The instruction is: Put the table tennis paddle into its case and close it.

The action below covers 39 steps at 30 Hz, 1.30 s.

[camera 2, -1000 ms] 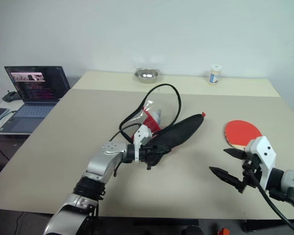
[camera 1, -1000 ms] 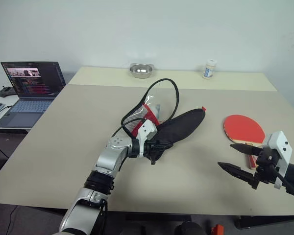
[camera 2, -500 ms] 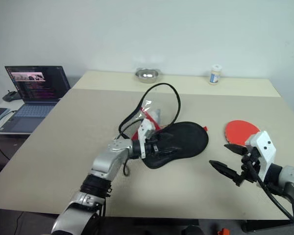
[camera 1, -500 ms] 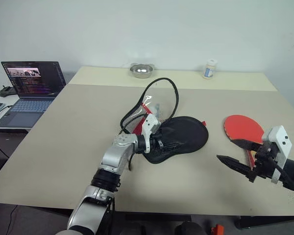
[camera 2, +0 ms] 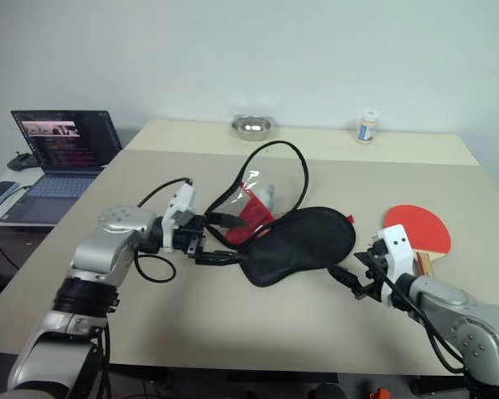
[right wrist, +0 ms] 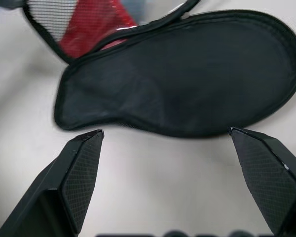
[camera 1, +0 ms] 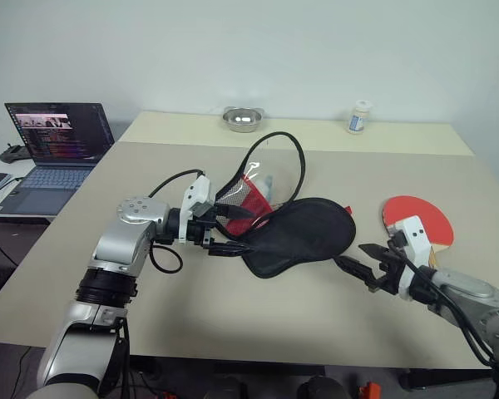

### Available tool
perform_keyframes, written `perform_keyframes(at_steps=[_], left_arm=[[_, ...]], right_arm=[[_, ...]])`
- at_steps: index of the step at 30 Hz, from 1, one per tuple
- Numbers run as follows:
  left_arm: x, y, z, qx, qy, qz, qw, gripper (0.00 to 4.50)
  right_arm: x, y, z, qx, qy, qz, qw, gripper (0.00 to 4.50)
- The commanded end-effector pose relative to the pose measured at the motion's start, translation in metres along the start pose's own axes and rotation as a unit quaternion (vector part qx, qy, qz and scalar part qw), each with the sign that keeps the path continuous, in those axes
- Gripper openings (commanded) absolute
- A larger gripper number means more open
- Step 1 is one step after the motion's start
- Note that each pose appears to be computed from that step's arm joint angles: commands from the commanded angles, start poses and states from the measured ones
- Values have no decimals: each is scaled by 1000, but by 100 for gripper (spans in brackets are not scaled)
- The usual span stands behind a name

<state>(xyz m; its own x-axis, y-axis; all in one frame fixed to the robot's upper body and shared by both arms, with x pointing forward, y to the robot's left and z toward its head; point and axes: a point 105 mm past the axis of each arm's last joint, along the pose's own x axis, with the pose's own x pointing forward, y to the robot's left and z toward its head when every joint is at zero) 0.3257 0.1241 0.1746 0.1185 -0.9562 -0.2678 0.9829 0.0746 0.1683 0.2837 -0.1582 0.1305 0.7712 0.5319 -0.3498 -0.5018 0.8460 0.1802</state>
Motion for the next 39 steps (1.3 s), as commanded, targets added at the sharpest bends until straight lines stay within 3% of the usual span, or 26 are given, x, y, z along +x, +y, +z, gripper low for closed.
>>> perform_keyframes(at_steps=[1,11,20,24,28,34,39], left_arm=[[0,2,11,27,-8,0,1000,432],[5,1,11,27,-8,7,1000,432],[8,1,10,25,-10,10,1000,432],[9,1,10,26,-9,11,1000,435],[9,2,10,27,-11,13,999,435],[9,4,12,29,-14,21,999,435],[8,2,10,29,-15,25,999,435]], right_arm=[[11,-13,-1,9,2,-37,999,450],[43,-14,-5,46,3,-44,998,450],[67,9,3,106,-18,-5,994,450],[68,13,8,153,-29,2,988,361],[68,16,11,202,-38,10,979,221],[58,7,22,190,-27,22,981,7],[37,-14,34,148,3,23,989,1]])
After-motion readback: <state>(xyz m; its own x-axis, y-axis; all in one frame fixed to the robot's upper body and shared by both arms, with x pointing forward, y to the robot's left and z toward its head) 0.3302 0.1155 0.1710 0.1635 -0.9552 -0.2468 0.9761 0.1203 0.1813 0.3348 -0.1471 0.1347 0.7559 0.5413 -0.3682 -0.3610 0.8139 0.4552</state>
